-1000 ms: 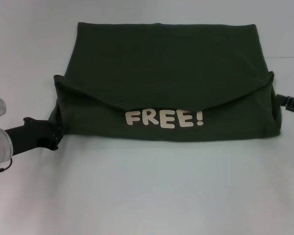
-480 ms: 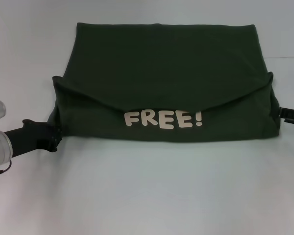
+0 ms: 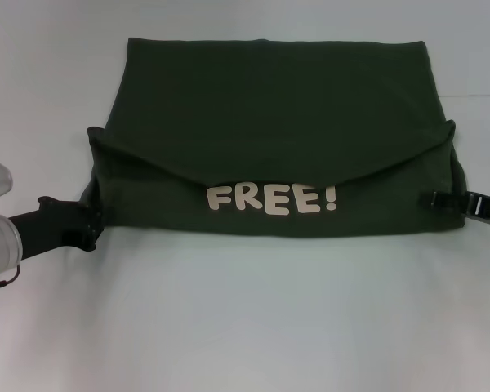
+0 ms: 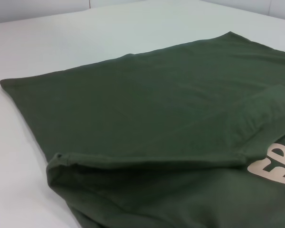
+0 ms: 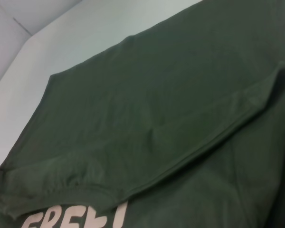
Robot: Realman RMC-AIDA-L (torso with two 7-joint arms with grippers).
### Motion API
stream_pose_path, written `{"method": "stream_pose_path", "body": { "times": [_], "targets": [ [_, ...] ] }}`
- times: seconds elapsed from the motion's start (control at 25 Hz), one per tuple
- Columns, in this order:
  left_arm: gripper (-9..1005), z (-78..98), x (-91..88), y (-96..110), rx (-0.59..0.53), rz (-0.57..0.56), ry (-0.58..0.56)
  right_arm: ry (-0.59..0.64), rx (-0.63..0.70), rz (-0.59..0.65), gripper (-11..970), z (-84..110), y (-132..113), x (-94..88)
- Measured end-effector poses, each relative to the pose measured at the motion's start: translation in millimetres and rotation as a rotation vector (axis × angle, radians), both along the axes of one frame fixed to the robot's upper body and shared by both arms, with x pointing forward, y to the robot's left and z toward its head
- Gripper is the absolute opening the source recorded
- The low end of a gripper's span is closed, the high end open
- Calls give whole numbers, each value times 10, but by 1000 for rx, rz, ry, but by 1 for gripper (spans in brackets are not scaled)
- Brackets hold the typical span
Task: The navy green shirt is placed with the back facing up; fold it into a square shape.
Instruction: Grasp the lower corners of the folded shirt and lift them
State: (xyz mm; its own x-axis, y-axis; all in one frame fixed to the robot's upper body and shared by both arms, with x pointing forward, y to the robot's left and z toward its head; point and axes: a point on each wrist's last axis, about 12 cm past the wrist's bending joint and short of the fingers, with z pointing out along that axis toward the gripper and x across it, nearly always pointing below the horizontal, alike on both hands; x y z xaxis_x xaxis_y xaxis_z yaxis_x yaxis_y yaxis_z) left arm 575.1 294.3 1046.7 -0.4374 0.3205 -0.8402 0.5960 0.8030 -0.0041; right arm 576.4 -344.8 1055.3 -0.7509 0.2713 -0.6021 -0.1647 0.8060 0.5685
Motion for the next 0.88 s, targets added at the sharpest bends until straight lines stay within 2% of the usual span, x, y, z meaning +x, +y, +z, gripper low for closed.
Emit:
{"method": "stream_pose_path", "body": {
  "times": [0.36, 0.76, 0.88],
  "targets": [
    [40, -5, -6, 5, -5, 5, 4, -6, -4, 38, 733, -21, 6, -64],
    [41, -35, -56, 24, -27, 20, 23, -26, 1, 67, 268, -45, -18, -157],
    [41, -28, -95, 35, -62, 23, 44, -40, 12, 77, 169, -35, -62, -207]
  ]
}}
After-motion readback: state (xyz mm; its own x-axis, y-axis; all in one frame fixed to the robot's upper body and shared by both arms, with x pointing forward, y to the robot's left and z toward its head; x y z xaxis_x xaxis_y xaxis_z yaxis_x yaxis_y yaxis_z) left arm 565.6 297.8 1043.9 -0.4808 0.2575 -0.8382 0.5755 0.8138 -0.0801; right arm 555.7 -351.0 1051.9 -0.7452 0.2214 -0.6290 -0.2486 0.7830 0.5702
